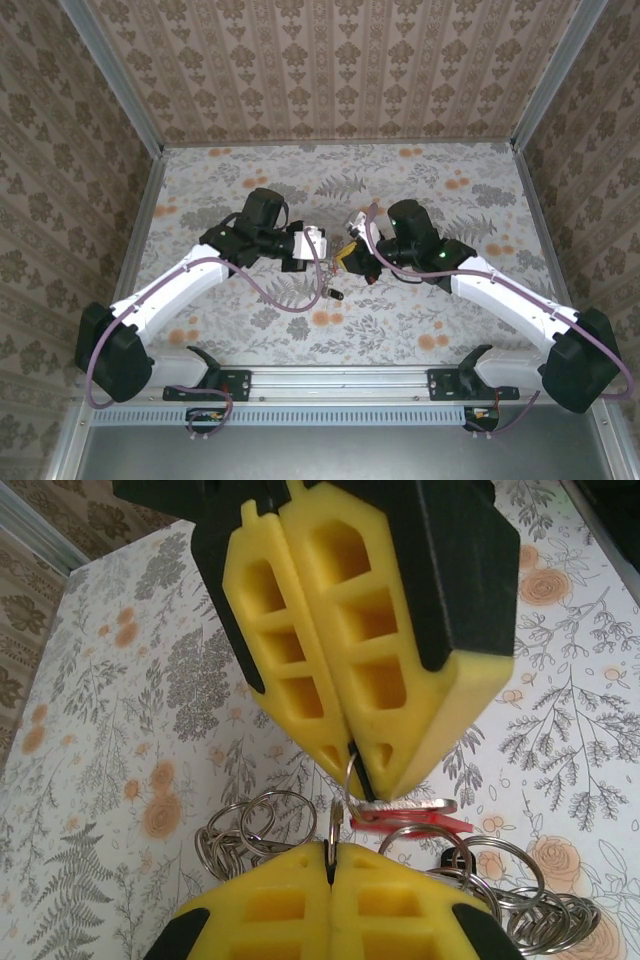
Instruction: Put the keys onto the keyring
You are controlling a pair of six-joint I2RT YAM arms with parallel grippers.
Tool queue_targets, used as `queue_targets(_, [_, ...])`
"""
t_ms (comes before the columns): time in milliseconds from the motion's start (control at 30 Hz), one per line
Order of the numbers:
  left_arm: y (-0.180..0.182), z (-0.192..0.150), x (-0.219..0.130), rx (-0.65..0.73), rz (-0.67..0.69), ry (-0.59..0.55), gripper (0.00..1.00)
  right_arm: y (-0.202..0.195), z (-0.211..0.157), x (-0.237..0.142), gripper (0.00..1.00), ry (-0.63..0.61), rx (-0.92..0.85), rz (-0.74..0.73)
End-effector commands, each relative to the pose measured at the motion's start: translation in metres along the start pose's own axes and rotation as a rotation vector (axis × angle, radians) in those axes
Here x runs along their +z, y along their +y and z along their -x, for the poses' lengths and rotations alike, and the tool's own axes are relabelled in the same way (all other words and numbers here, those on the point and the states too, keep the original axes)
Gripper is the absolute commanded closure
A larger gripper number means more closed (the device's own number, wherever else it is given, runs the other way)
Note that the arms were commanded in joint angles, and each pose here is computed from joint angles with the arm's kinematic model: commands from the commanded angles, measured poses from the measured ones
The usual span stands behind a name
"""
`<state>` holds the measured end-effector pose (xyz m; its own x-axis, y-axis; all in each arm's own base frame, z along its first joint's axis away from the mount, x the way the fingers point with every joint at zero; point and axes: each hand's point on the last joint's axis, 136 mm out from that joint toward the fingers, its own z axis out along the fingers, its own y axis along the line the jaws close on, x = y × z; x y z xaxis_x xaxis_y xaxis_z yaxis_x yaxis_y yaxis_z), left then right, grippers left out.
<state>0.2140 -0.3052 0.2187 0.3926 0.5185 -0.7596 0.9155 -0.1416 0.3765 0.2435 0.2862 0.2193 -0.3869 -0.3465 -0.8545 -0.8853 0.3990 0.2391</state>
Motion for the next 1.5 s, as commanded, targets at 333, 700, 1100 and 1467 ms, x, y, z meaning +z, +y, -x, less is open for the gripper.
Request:
queue_targets(333, [0.012, 0.025, -0.009, 0.024, 0.042, -0.052, 1.0, -0.009, 0.012, 0.001, 1.0, -0.02, 0.022, -0.05])
queue_targets(700, [0.003, 0.033, -0.012, 0.044, 0.027, -0.088, 1.0, -0.032, 0.012, -0.003, 1.0, -0.051, 0.157, -0.06])
queue_targets(1100, [0.007, 0.046, -0.015, 0.026, 0.057, -0.172, 1.0, -0.032, 0.001, 0.002, 1.0, -0.029, 0.223, -0.029])
queue_targets(1467, [-0.002, 0.05, -0.011, 0.015, 0.001, -0.221, 1.0, -0.037, 0.004, 0.002, 1.0, -0.079, 0.312, -0.013])
